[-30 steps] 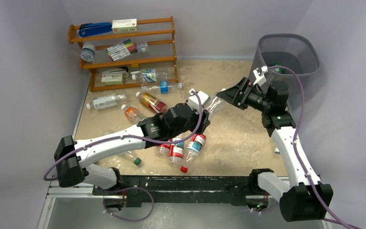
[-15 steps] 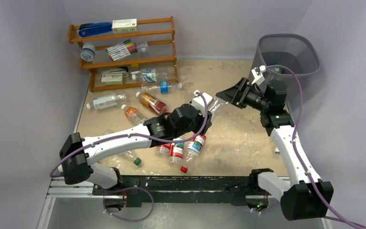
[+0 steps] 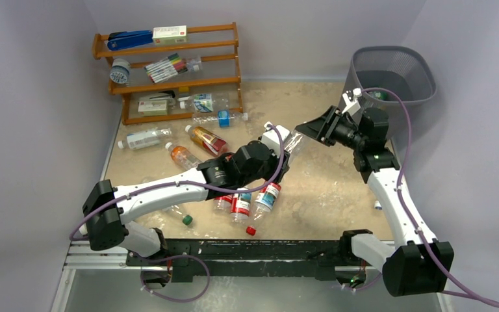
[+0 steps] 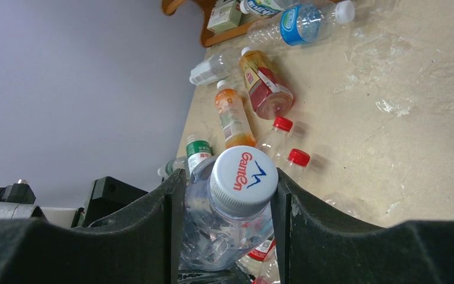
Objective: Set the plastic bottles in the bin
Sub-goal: Place the plastic bottle in the trash bin.
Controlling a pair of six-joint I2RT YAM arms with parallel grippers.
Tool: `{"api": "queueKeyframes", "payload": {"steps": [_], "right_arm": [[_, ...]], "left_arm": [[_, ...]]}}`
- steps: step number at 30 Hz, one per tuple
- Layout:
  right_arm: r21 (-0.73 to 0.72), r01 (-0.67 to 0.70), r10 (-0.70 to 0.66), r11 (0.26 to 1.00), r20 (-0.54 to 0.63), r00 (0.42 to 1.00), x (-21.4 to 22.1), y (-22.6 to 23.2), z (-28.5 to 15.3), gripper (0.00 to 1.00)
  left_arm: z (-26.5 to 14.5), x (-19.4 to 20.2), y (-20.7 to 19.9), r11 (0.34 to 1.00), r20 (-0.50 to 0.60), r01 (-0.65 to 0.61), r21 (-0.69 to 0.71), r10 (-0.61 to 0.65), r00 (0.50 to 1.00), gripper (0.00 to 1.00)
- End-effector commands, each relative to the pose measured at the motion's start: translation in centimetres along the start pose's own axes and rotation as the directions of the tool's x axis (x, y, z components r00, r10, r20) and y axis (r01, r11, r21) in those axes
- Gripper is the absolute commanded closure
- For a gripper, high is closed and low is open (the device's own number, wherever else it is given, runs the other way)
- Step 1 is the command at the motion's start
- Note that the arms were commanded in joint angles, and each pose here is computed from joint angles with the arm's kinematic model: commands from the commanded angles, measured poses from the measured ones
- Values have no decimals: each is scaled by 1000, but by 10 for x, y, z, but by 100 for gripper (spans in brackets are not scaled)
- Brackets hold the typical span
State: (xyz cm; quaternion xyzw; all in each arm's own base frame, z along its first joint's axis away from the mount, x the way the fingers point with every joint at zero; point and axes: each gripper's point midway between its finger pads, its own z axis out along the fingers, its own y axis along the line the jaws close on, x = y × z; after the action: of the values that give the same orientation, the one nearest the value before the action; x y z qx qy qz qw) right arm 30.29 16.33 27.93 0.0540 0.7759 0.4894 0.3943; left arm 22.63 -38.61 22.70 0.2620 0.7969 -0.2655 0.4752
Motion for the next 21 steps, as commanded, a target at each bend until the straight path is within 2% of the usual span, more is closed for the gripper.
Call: {"api": "queueKeyframes", "payload": {"steps": [1, 7, 9, 10, 11, 21], "right_arm": [[-90, 77, -78, 993, -14, 997, -5, 32, -3, 71], [-80, 82, -83, 993, -13, 996, -6, 32, -3, 76], [-74, 80, -81, 994, -12, 997, -6, 31, -3, 76], [-69, 78, -79, 995, -12, 997, -6, 29, -3, 76], [-78, 98, -98, 992, 6, 995, -14, 38, -4, 76], [-37, 138, -136, 990, 40, 990, -38, 46, -1, 76]], "left_arm": [[-1, -38, -12, 999, 105, 21, 38, -25, 994, 51], [-2, -37, -11, 999, 106, 23, 35, -26, 994, 49], [-3, -38, -10, 999, 107, 22, 26, -25, 994, 43], [-4, -39, -8, 1000, 106, 20, 17, -21, 994, 35], [-5, -39, -6, 1000, 103, 15, 6, -15, 995, 33], [-34, -50, 13, 998, 114, -2, -63, 9, 993, 23]]}}
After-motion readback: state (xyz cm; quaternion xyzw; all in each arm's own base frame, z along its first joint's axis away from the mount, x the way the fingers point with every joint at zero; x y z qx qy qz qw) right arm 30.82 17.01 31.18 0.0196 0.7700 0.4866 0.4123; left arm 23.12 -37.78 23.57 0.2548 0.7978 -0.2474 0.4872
